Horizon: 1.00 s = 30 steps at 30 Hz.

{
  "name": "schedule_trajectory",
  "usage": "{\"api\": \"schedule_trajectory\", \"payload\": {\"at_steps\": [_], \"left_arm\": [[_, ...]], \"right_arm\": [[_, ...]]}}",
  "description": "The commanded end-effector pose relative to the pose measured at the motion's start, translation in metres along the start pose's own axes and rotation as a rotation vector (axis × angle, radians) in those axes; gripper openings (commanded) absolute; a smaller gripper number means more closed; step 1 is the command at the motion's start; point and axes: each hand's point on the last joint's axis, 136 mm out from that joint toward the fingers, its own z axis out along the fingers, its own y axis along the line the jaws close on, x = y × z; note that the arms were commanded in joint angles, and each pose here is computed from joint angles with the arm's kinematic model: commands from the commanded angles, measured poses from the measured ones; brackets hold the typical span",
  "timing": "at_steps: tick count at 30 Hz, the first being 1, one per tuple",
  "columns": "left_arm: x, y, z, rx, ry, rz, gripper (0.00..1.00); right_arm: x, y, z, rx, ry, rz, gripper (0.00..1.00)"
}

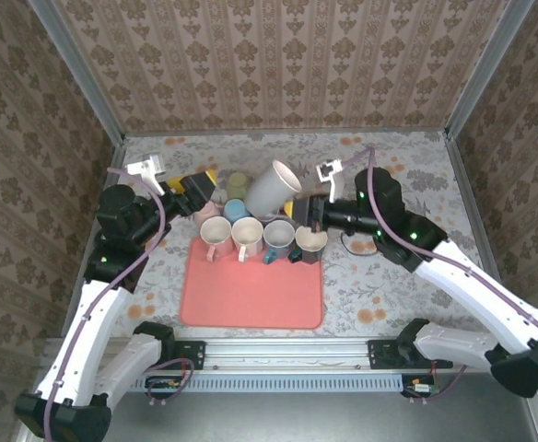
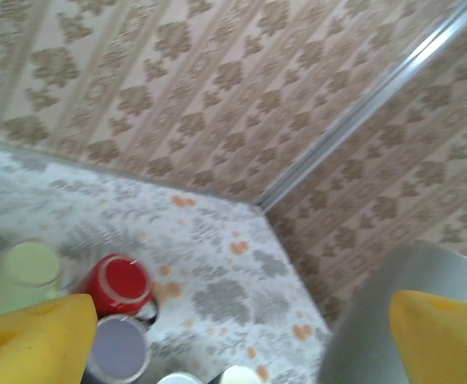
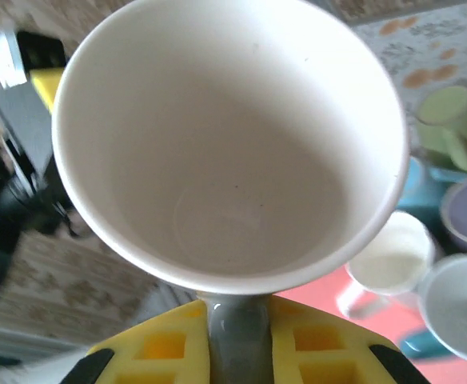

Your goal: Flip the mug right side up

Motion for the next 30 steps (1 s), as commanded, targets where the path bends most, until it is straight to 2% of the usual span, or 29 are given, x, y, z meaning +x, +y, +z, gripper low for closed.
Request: {"api": "schedule_trajectory", "payload": {"at_steps": [1,5,7,10,12,17,22,30], "left_arm": [[0.011,0.021,-0.012,-0.145,0.076,0.117,0.94],[0.012,0.021,-0.011,-0.141,0.094,0.171,0.94],[0.012,0.021,-0.011,-0.147,0.103,0.198,0.94],[0.013,0.023,-0.009,-0.147,0.11,0.224,0.94],[0.015,0.023,-0.006,-0.137,0.113,0.232,0.94],[0.021,0.027,-0.003,-0.126,0.124,0.231,0.93],[0.026,0.031,0.001,-0.124,0.13,0.223,0.93],[0.03,0.038,0.007,-0.124,0.145,0.197,0.93]], "right_arm": [[0.042,-0.029,-0.022,0.189,0.114,-0.24,0.0],[0.094,-0.04,-0.028,0.289,0.254,-0.411,0.0],[0.114,-0.054,-0.029,0.384,0.315,-0.502,0.0],[0.137,-0.075,-0.029,0.48,0.353,-0.561,0.0],[0.146,-0.084,-0.029,0.498,0.345,-0.574,0.0],[0.163,-0.092,-0.023,0.423,0.262,-0.66,0.0],[0.185,-0.107,-0.014,0.427,0.334,-0.699,0.0],[0.176,-0.117,-0.006,0.469,0.317,-0.669,0.0]]}}
